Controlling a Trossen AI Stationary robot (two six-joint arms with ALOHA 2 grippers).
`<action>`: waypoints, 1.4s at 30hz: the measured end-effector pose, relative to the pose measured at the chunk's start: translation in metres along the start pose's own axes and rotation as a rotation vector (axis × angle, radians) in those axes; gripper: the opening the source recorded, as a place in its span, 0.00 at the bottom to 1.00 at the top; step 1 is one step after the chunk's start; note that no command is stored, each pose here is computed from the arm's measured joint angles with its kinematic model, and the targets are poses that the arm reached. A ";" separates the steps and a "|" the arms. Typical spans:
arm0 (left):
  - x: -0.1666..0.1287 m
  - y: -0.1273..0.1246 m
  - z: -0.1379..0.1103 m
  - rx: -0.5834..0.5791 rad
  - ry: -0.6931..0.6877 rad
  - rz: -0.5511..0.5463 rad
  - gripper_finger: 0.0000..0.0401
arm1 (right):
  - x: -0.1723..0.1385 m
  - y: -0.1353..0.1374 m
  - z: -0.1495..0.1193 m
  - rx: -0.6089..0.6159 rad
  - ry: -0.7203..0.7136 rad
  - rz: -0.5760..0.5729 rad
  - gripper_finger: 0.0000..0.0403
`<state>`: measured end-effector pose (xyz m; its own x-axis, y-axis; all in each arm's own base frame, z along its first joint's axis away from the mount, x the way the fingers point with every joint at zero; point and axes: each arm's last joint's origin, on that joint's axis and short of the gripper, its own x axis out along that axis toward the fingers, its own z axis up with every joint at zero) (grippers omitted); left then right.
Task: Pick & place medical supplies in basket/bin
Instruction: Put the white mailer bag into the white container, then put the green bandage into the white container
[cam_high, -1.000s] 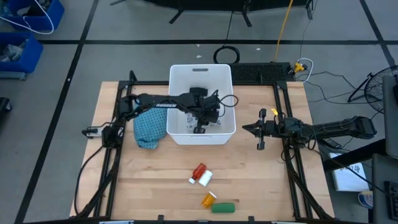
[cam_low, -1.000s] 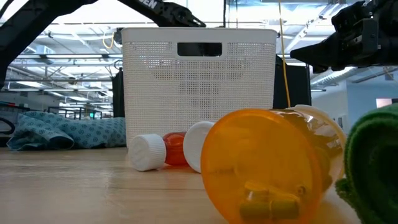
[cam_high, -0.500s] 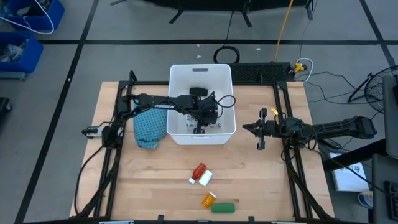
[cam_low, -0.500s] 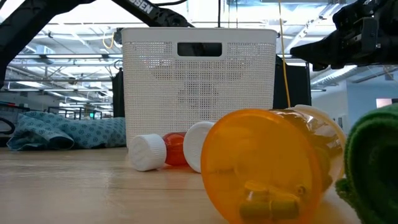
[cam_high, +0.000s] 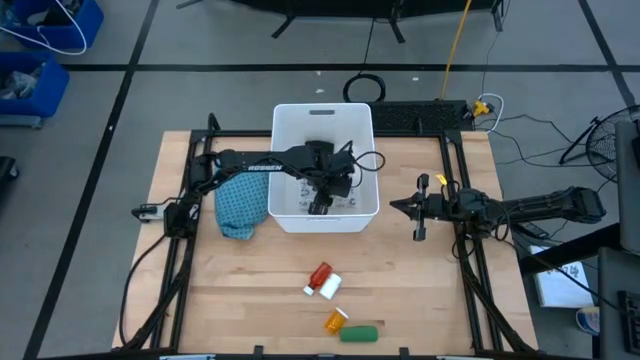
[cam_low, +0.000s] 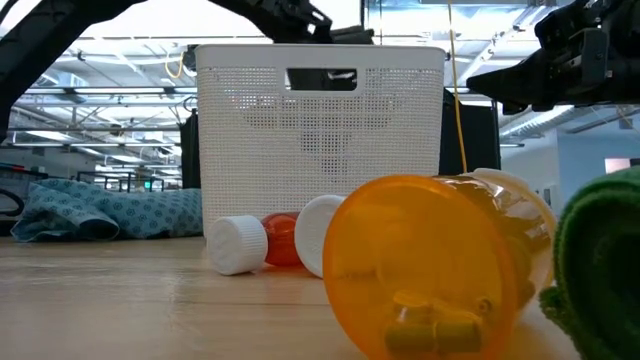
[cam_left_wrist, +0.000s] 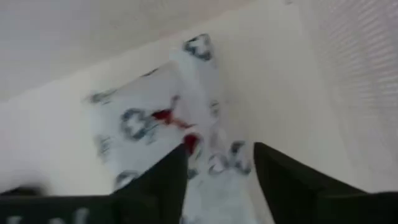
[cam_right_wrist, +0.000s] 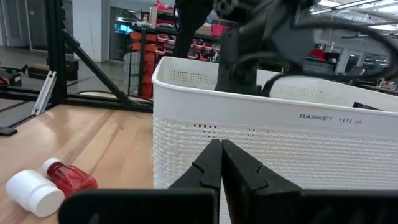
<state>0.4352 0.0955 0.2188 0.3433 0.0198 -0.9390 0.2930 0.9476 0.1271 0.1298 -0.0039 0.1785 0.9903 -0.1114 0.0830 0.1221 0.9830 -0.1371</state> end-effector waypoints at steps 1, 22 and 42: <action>-0.005 0.001 0.002 0.002 0.007 0.015 0.53 | 0.000 0.000 0.000 -0.003 -0.001 0.000 0.00; -0.142 0.005 0.013 -0.003 0.132 0.218 0.11 | 0.000 0.000 0.000 -0.041 -0.002 0.001 0.00; -0.324 -0.058 -0.036 0.044 -0.457 0.311 0.00 | 0.000 0.000 0.000 -0.049 -0.003 0.001 0.00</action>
<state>0.2746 0.0460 0.5046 0.7692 0.1465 -0.6219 0.1500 0.9048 0.3986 0.1297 -0.0039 0.1788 0.9902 -0.1102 0.0861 0.1246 0.9747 -0.1853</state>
